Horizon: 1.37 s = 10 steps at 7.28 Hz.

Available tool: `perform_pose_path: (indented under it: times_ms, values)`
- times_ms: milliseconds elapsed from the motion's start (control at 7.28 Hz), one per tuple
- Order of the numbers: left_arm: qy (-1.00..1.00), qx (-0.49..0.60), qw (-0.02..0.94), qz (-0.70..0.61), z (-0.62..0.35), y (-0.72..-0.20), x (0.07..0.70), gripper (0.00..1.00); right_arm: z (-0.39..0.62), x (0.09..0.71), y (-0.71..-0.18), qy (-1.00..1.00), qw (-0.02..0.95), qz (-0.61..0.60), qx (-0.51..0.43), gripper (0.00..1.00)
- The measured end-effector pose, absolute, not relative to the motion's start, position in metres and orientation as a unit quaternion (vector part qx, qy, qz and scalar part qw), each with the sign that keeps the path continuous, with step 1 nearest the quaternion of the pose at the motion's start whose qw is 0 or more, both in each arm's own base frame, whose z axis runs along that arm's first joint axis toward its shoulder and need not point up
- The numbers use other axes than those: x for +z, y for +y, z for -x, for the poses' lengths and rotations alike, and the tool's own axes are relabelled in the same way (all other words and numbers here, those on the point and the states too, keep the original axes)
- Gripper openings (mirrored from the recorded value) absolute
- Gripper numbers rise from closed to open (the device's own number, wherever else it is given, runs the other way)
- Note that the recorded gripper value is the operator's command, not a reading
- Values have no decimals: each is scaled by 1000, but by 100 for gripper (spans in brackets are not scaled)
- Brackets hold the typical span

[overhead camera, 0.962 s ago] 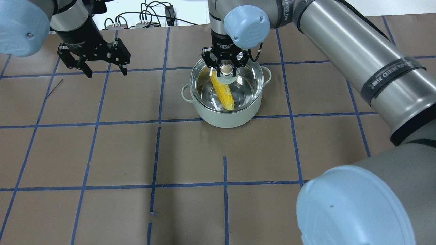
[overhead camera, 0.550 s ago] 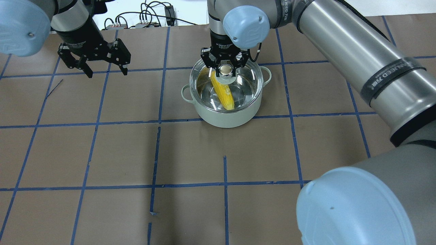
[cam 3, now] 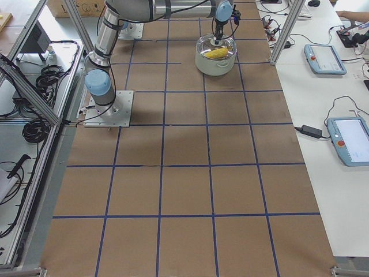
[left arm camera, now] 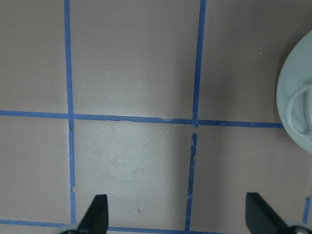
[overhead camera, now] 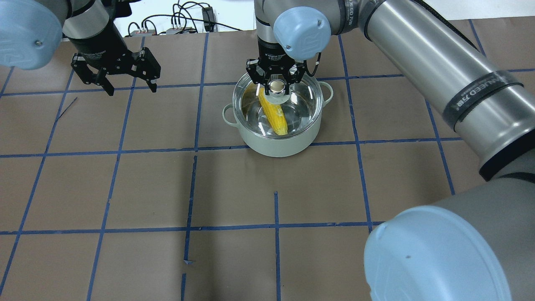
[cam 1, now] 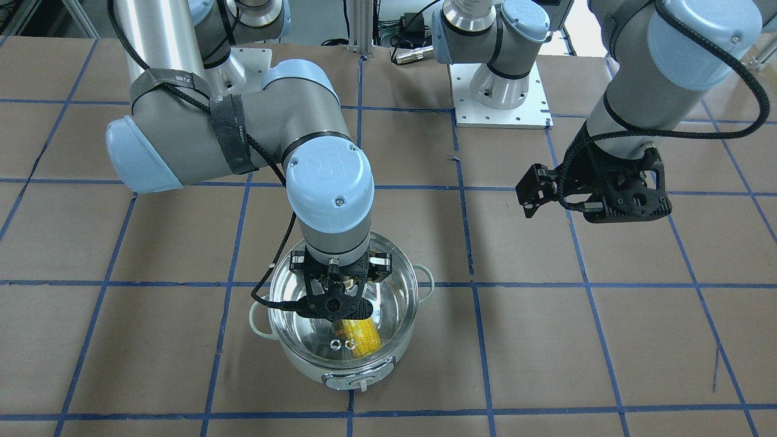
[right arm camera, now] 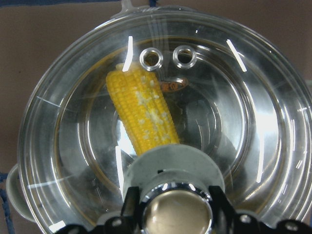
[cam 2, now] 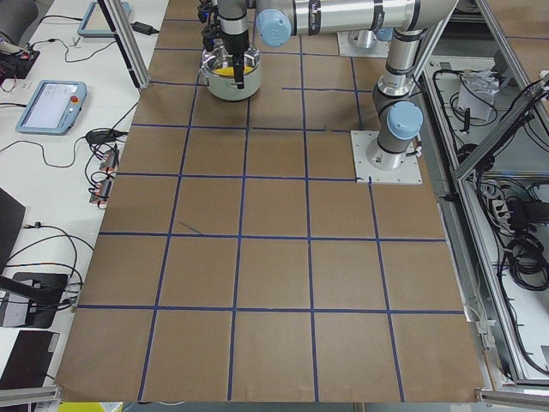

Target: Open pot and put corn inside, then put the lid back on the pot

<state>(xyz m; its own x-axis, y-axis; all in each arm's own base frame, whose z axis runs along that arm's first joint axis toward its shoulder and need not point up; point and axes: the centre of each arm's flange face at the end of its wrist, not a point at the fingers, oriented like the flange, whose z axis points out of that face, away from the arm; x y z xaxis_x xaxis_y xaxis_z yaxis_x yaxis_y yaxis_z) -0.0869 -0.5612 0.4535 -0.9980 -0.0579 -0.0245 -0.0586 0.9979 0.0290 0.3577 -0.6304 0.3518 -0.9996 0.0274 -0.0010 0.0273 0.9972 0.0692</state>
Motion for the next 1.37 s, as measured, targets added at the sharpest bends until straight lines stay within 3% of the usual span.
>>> perform_pose_path:
  times_ms: [137,550,962,1374]
  values:
    - [999,15,12,29,87,-561,454,100,-358,352,-631,999,1,-14,34,23]
    - [999,15,12,29,87,-561,453,100,-357,351,-631,999,2,-15,35,49]
    - [999,15,10,29,87,-561,453,100,-356,352,-633,999,3,-16,33,49]
    - [999,15,9,29,87,-561,453,100,-355,352,-634,999,3,-17,33,67]
